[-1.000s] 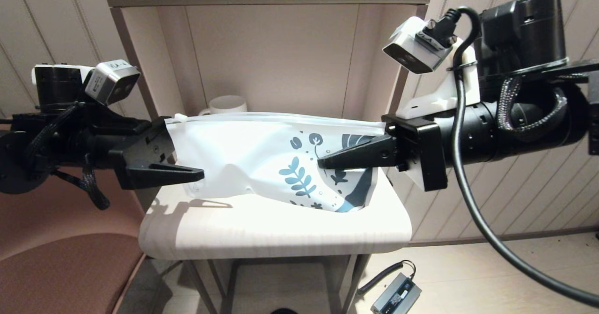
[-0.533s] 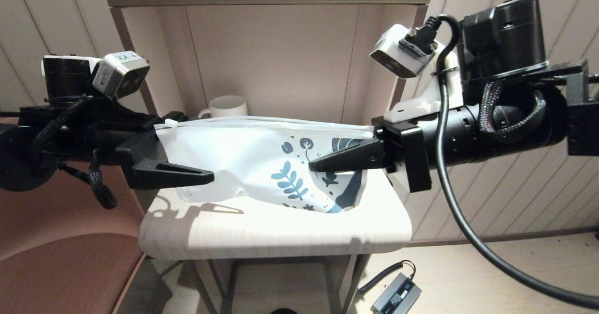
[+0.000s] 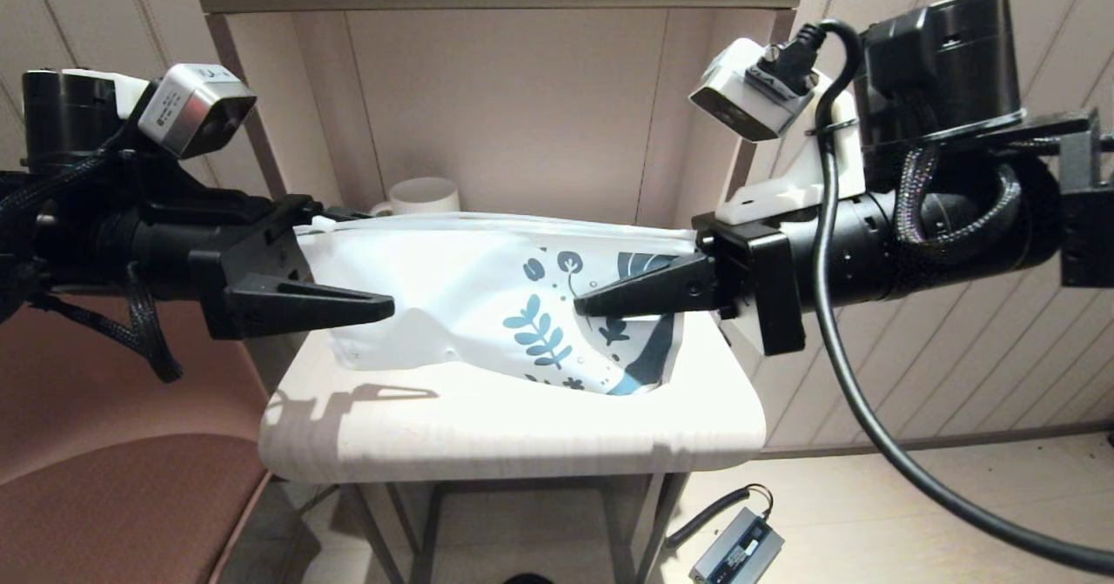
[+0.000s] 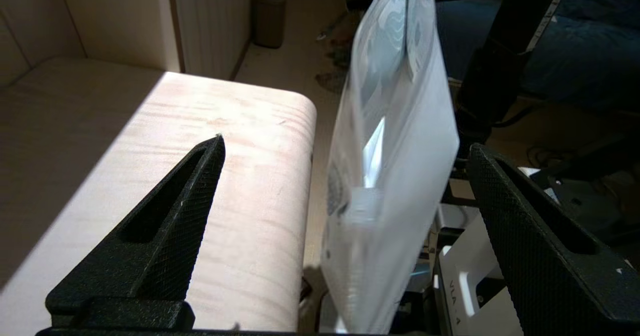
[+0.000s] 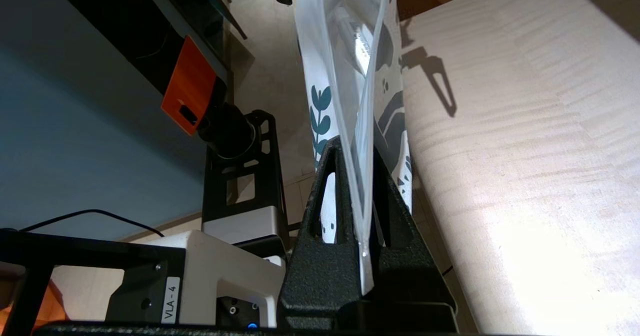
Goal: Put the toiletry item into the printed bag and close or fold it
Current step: Hand it to the other hand
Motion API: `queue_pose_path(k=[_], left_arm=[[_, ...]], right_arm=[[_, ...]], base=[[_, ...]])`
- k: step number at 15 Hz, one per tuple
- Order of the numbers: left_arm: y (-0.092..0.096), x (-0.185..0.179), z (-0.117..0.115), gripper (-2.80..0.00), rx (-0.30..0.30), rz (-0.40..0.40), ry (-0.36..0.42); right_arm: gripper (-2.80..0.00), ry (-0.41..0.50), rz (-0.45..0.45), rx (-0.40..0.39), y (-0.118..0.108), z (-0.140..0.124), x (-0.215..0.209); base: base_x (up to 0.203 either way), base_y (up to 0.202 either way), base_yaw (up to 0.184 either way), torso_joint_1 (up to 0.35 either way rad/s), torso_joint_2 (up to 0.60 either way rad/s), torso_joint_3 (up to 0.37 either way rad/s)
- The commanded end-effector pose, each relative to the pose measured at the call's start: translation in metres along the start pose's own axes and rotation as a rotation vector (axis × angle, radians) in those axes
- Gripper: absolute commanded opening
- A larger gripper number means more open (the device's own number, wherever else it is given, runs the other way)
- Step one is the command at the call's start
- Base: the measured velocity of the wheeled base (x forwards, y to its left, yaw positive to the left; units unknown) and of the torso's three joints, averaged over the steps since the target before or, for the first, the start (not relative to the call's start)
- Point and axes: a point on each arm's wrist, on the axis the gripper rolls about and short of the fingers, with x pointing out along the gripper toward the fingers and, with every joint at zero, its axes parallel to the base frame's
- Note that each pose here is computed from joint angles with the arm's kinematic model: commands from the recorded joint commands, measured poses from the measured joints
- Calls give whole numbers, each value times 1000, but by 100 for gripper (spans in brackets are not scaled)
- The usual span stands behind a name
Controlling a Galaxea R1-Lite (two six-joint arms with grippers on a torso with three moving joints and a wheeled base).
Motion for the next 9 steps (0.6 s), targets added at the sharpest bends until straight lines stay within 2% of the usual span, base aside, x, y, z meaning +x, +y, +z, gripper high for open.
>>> queue_pose_path(k=[1,3,5,6,8,9], left_arm=[[-3,-6,5,0,21,37,0],[-6,-21,20,0,29,125,6],[-25,-53,31,0,9,260,11],[-43,-70,35,0,2,364,18],[-86,-100,40,0,-5,680,54],[-108,-108,44,0,9,900,88]], right_arm=[[-280,-8,5,-8,3,3,-2],[-280,-20,-4,-19,6,6,-8],[-280,-33,-12,-32,13,8,-15],[-280,-41,-16,-40,17,9,-20],[-280,-58,-28,-57,25,12,-30],[-280,-67,-42,-61,26,13,-36]], base=[[0,0,0,0,0,0],[0,0,0,0,0,0],[0,0,0,0,0,0],[0,0,0,0,0,0],[0,0,0,0,0,0],[0,0,0,0,0,0]])
